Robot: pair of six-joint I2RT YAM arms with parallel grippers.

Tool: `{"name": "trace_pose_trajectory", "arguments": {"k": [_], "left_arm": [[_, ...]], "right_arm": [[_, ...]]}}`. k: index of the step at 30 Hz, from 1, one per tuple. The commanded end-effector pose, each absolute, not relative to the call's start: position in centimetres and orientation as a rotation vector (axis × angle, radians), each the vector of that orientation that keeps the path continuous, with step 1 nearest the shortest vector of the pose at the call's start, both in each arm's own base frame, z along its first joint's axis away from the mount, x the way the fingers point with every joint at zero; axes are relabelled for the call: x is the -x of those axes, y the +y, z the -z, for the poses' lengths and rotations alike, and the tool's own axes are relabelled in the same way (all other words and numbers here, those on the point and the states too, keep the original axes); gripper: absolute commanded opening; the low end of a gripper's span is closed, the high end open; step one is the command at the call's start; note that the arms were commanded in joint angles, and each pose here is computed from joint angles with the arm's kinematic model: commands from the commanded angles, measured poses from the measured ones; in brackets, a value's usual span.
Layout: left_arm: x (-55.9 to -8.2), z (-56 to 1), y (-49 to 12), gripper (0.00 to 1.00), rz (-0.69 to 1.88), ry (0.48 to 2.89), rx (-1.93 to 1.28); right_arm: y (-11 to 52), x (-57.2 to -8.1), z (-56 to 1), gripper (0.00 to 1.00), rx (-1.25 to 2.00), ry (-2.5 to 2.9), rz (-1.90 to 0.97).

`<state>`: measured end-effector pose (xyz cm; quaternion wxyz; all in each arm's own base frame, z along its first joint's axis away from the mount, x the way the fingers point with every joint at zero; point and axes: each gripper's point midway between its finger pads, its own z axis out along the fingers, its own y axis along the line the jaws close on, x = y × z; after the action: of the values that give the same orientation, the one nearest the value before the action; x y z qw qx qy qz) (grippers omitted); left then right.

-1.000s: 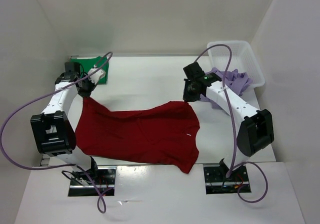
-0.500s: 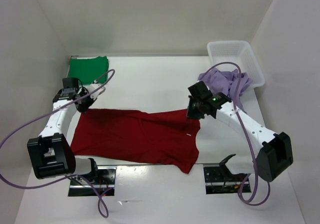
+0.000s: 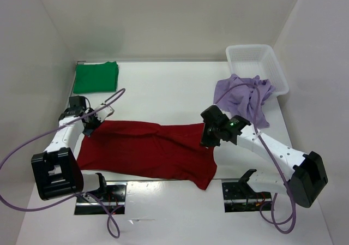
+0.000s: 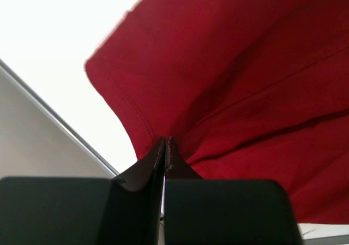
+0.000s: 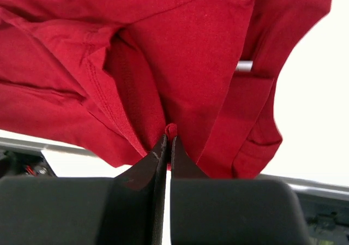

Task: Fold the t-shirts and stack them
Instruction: Fold the other side of the tshirt into a rectangle

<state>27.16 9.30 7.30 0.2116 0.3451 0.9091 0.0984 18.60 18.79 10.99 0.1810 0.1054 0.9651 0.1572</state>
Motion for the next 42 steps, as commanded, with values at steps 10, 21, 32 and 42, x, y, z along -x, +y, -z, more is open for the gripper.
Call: {"name": "trace_pose_trajectory", "arguments": {"k": [10, 21, 32, 42], "left_arm": [[-25.7, -5.7, 10.9, 0.00, -0.333, 2.562, -1.000], [-24.4, -5.0, 11.1, 0.05, -0.337, 2.597, -1.075], [-24.1, -6.4, 11.7, 0.21, -0.381, 2.632, -1.026], [-25.2, -7.7, 12.5, 0.39, -0.436, 2.631, -0.852]], "right_arm": [[16.5, -15.5, -7.4, 0.06, -0.458, 2.843, -0.208], [18.0, -13.6, -8.1, 0.48, -0.359, 2.930, -0.221], [27.1, -22.6, -11.3, 0.68, -0.056, 2.726, -0.452], [29.5, -25.0, -5.3, 0.90, 0.104, 2.797, -0.346]]}}
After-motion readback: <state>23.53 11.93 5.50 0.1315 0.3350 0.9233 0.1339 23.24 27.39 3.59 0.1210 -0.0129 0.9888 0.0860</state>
